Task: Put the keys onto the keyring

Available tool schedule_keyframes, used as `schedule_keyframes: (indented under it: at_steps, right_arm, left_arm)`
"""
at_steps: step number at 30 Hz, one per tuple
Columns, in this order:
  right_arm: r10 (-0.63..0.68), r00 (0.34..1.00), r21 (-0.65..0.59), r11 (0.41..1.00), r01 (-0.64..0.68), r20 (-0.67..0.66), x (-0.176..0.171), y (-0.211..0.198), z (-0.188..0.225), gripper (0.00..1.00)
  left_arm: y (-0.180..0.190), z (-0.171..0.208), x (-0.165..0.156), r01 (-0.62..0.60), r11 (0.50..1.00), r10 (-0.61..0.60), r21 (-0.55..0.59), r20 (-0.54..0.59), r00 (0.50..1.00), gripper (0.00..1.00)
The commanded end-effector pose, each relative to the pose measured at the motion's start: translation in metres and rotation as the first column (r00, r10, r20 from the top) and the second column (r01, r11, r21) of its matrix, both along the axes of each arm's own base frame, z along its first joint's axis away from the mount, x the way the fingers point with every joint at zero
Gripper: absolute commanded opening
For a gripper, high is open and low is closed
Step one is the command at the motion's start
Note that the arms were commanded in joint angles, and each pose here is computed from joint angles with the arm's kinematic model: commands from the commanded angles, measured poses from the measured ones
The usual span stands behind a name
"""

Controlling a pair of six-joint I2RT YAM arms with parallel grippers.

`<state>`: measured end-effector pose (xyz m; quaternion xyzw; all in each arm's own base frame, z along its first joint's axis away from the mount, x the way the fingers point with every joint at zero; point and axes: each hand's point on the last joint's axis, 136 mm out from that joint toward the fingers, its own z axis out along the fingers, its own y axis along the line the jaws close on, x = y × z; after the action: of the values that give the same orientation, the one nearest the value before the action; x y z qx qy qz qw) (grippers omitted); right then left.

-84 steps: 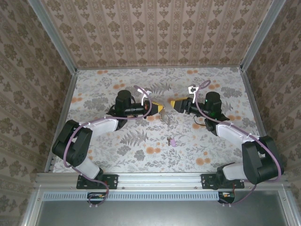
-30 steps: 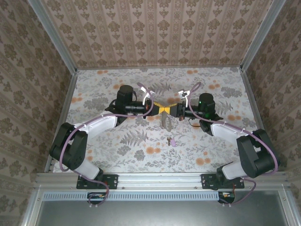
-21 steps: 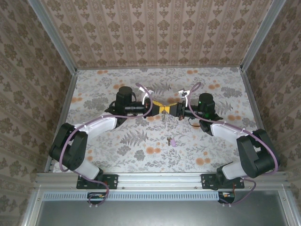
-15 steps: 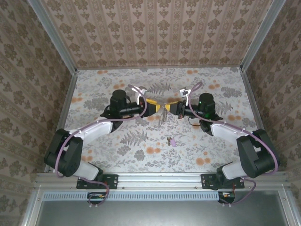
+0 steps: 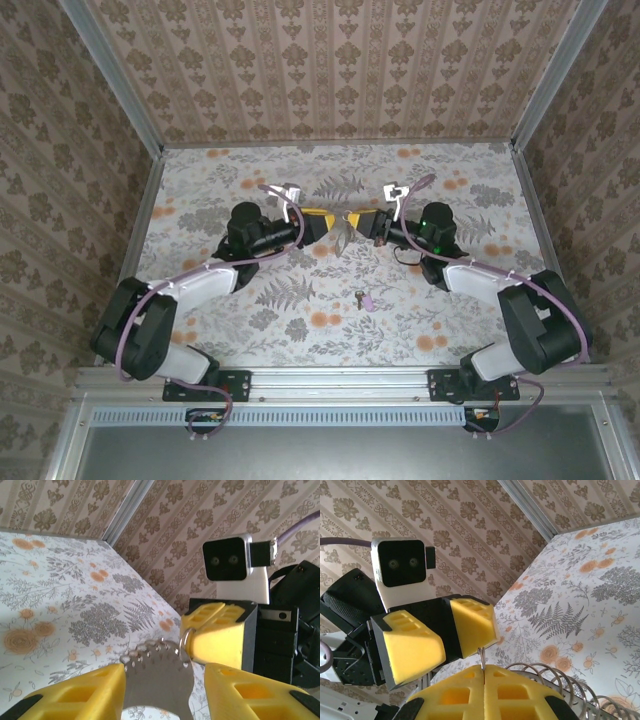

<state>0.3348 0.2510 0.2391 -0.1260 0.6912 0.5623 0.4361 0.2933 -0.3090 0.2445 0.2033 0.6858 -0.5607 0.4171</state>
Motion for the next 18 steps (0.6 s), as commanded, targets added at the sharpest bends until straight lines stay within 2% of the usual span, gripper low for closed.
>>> schedule_keyframes:
  at_steps: [1,18]
  right_arm:
    - [-0.031,0.999,0.053,0.998,0.029,0.033,0.006,0.001,0.016,0.0]
    - [-0.042,0.999,0.092,0.995,0.042,-0.008,0.01,0.001,0.007,0.0]
  left_arm:
    - [-0.003,0.012,-0.001,0.007,0.998,-0.006,-0.06,0.023,1.0,0.45]
    - [-0.022,0.009,-0.003,0.057,0.995,-0.055,-0.085,0.023,0.998,0.44]
